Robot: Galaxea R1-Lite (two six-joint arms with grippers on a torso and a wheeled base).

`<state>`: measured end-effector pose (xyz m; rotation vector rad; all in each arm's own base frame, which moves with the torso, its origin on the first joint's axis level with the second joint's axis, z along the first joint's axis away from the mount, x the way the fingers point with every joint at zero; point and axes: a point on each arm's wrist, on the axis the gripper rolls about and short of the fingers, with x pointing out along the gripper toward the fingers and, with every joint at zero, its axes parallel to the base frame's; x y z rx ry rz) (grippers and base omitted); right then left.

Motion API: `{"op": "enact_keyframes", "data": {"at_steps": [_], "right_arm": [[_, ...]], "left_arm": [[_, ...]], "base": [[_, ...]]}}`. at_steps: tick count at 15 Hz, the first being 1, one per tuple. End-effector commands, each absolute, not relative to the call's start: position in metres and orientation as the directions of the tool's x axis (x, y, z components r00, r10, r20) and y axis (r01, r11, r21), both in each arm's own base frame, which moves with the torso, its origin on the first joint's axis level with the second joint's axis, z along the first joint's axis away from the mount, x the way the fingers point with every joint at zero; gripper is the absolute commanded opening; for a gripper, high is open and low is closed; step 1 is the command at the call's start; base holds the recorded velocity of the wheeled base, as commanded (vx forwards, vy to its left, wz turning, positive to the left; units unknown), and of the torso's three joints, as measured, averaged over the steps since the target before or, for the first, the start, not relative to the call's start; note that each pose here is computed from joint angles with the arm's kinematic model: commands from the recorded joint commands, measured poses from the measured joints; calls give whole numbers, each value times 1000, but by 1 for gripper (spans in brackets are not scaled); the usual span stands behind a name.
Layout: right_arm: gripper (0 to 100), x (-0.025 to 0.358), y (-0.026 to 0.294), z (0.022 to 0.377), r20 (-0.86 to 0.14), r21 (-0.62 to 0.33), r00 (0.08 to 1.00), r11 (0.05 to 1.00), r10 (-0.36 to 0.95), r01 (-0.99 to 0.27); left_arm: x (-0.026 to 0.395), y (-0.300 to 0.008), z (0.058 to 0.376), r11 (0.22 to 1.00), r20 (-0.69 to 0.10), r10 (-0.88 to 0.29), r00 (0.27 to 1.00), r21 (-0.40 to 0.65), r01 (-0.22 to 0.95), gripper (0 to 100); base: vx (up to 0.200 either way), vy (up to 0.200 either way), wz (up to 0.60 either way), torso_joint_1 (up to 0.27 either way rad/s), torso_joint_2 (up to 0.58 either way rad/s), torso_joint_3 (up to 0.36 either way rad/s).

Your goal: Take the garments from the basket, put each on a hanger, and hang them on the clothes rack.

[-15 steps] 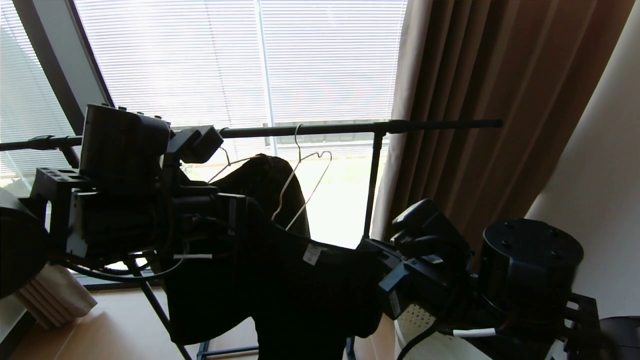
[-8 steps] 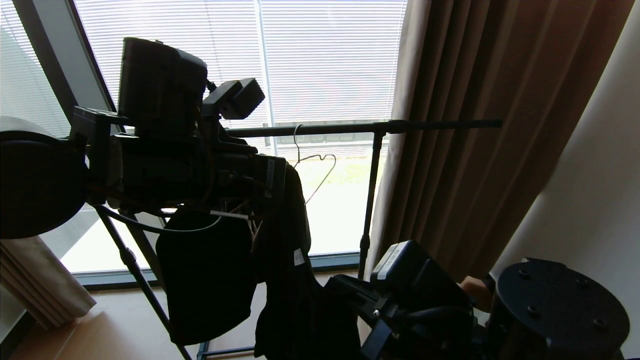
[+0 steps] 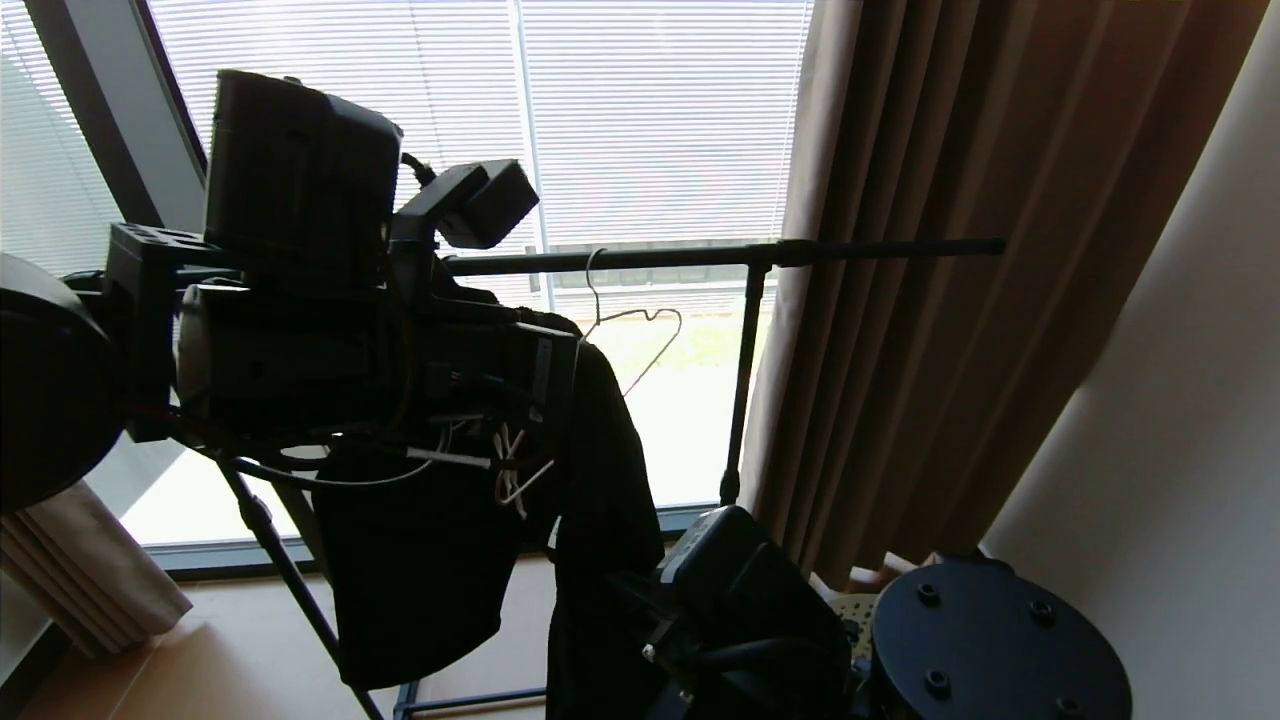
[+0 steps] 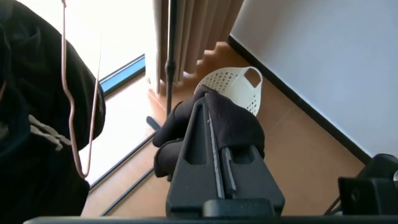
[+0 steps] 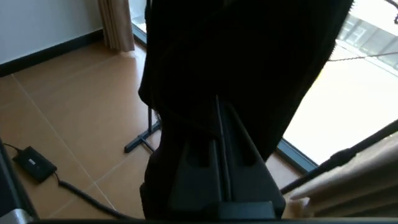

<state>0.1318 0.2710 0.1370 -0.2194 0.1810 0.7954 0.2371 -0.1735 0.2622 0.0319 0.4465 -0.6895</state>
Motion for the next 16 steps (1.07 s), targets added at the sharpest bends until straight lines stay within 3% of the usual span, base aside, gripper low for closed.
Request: {"op": "enact_keyframes", "data": {"at_steps": [1, 6, 8, 12, 14, 16], "right_arm": [[0, 134, 236, 136, -257, -139, 754, 749, 604, -648], [0, 186, 207, 148, -216, -107, 878, 883, 427, -456], [0, 226, 233, 156, -176, -84, 902, 907, 394, -413], [0, 264, 283, 168, -137, -66, 901, 904, 411, -423], [0, 264, 307, 166, -131, -61, 884, 886, 449, -459], [0, 261, 313, 167, -121, -55, 877, 879, 465, -474]], "left_arm": [[221, -151, 270, 794, -385, -590, 710, -115, 597, 0], [196, -131, 244, 803, -459, -561, 689, -97, 589, 0], [188, -131, 224, 795, -517, -556, 651, -103, 598, 0], [167, -159, 209, 708, -568, -625, 535, -125, 695, 0], [161, -177, 198, 673, -605, -643, 470, -153, 724, 0], [160, -182, 195, 666, -615, -645, 454, -161, 728, 0]], "base": [[0, 0, 0, 0, 0, 0], [0, 0, 0, 0, 0, 0], [0, 0, 0, 0, 0, 0], [0, 0, 0, 0, 0, 0], [0, 0, 0, 0, 0, 0], [0, 0, 0, 0, 0, 0]]}}
